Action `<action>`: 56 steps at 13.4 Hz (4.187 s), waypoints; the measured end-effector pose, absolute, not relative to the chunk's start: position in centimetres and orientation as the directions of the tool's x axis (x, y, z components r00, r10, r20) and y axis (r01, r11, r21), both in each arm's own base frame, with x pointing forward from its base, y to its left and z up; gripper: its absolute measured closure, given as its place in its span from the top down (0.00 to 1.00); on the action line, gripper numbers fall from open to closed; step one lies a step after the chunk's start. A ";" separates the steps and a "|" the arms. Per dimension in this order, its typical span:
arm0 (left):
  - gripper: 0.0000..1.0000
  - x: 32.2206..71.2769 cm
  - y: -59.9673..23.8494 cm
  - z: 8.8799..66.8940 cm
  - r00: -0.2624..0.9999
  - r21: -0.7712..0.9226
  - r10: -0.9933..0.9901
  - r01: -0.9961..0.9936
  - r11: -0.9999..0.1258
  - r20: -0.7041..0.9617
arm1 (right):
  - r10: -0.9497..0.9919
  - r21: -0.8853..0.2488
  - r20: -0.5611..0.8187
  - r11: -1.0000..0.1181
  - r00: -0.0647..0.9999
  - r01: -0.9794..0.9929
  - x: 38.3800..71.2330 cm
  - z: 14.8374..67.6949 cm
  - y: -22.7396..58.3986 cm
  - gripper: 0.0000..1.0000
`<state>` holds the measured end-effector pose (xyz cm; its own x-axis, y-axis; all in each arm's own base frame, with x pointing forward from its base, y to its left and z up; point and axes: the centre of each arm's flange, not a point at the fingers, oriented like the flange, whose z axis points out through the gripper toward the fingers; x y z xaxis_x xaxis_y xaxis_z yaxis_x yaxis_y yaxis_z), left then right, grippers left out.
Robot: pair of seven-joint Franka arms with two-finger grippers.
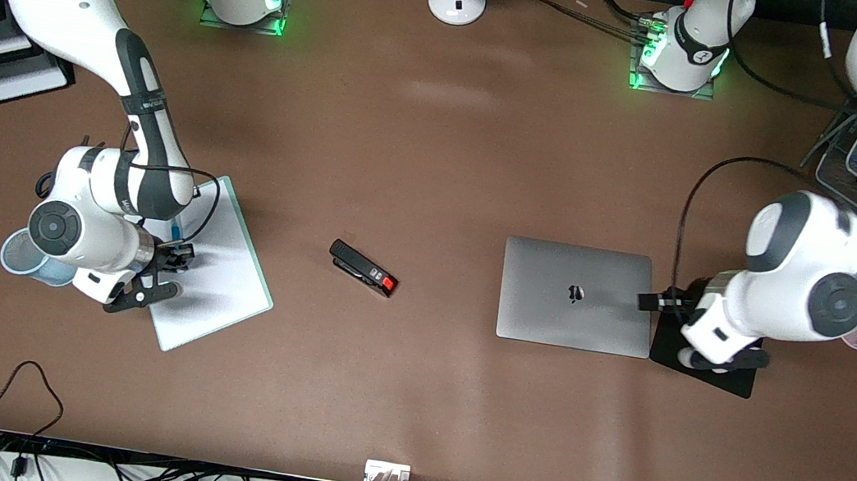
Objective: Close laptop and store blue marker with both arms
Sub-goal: 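Press the lid shut with the left gripper while the right gripper lifts the marker, then raise the left gripper while the right gripper carries the marker toward the cup, then lower the blue marker into the light blue cup with the right gripper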
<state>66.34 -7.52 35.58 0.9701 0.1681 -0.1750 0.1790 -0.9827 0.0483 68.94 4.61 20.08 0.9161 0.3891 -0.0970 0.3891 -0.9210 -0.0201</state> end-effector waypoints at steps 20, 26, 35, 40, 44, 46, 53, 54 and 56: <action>1.00 63.9 -0.9 59.1 0.997 -0.001 0.010 0.010 -1.000 -0.076 | 0.811 -0.076 0.359 -0.469 0.463 0.880 66.4 43.6 -10.2 0.18; 1.00 61.1 -3.9 63.3 0.999 -0.025 0.018 0.017 -1.000 -0.039 | 0.844 0.020 0.507 -0.212 0.173 0.977 64.8 43.6 -15.4 0.18; 1.00 56.2 -4.0 62.3 0.999 0.001 0.034 0.034 -0.999 -0.031 | 0.826 0.115 0.556 0.033 -0.092 0.993 63.9 39.6 -19.6 0.18; 1.00 54.4 -4.8 62.3 0.999 -0.002 0.018 0.018 -1.000 -0.032 | 0.796 0.144 0.589 0.063 -0.137 0.987 66.3 36.7 -20.5 0.18; 1.00 54.1 -4.7 62.1 0.999 -0.002 0.019 0.019 -1.000 -0.035 | 0.781 0.134 0.611 0.061 -0.131 0.989 66.6 34.6 -21.7 0.18; 1.00 54.1 -4.7 62.2 0.999 -0.002 0.018 0.018 -1.000 -0.034 | 0.768 0.121 0.632 0.038 -0.107 0.992 66.4 33.2 -22.4 0.18; 1.00 54.1 -4.8 62.1 0.999 -0.002 0.017 0.017 -1.000 -0.031 | 0.745 0.083 0.664 -0.004 -0.053 0.997 65.6 29.4 -24.6 0.18; 1.00 54.1 -4.8 62.1 0.999 -0.002 0.017 0.017 -1.000 -0.032 | 0.739 0.083 0.673 -0.017 -0.044 0.996 65.5 29.1 -24.9 0.18; 1.00 54.2 -4.9 61.9 0.999 -0.002 0.015 0.015 -1.000 -0.033 | 0.720 0.078 0.694 -0.049 -0.019 0.996 65.2 28.1 -25.8 0.18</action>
